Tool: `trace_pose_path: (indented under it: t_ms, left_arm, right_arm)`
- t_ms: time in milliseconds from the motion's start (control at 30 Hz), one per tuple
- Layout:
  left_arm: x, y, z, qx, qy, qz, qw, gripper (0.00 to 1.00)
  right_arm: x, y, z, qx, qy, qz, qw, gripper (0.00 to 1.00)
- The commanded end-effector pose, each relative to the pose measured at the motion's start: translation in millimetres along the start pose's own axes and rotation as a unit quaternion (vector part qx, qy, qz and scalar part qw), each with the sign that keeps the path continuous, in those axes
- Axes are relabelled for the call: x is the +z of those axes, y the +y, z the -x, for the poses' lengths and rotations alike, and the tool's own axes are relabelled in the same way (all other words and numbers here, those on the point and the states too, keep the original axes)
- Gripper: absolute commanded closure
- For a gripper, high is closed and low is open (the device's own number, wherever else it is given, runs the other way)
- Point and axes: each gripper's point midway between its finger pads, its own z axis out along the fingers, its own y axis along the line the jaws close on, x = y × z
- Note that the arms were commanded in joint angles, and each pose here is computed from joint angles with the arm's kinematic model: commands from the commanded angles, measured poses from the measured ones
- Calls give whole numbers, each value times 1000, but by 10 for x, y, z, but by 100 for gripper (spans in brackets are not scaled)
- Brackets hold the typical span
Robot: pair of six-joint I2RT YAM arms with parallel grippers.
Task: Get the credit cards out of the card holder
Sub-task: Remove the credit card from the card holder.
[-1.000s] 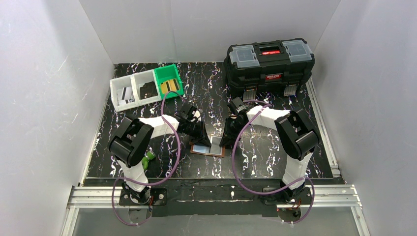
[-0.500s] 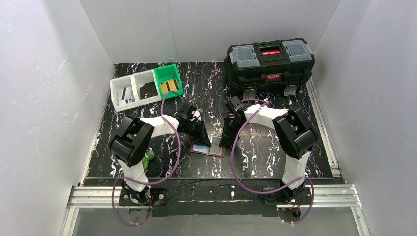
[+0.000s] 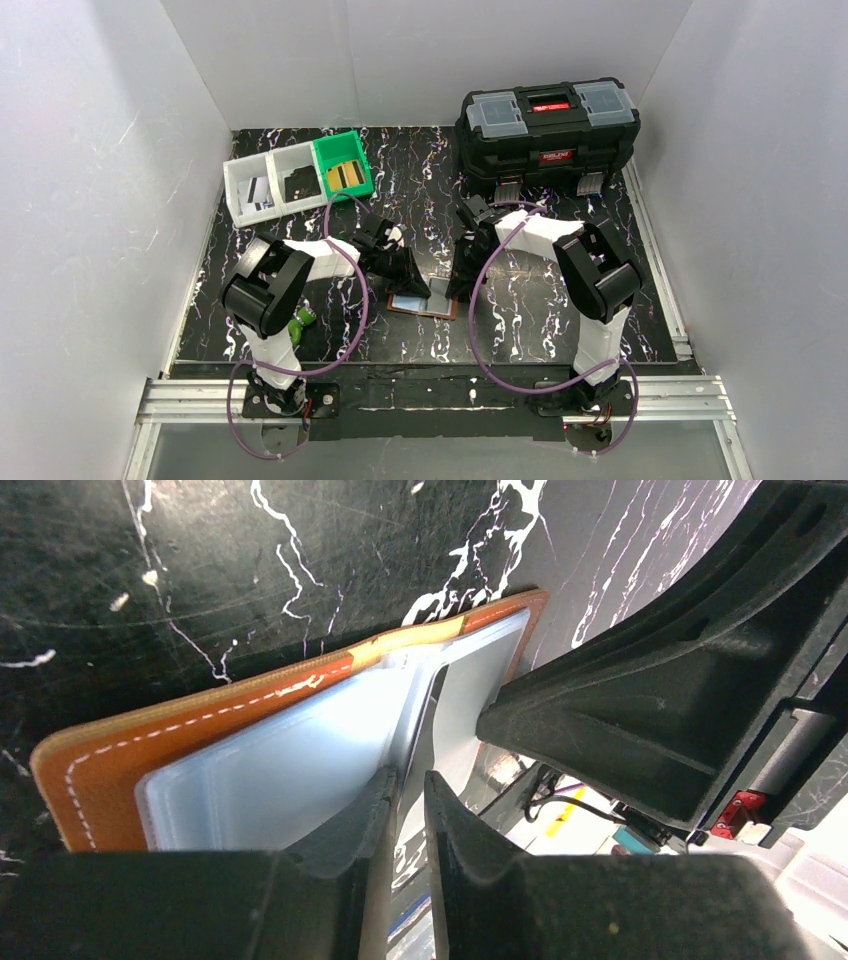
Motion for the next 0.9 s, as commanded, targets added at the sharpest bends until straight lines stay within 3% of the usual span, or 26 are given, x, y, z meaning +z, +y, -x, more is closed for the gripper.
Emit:
trace_pose_path:
  t_ms: [0,233,867]
  left_arm:
    - [-17,-384,-126,21,27,-76,997,86]
    - [-10,-365,-143,-6,20,-76,997,100]
    - [-255,-163,-183,0,-7,-31,999,100]
  right_arm:
    - [258,-59,20,-26,-11,-30,999,78]
    - [301,-65,-13,-29,-3,-29,999,78]
    - [281,-450,31,19,-13,-49,999,74]
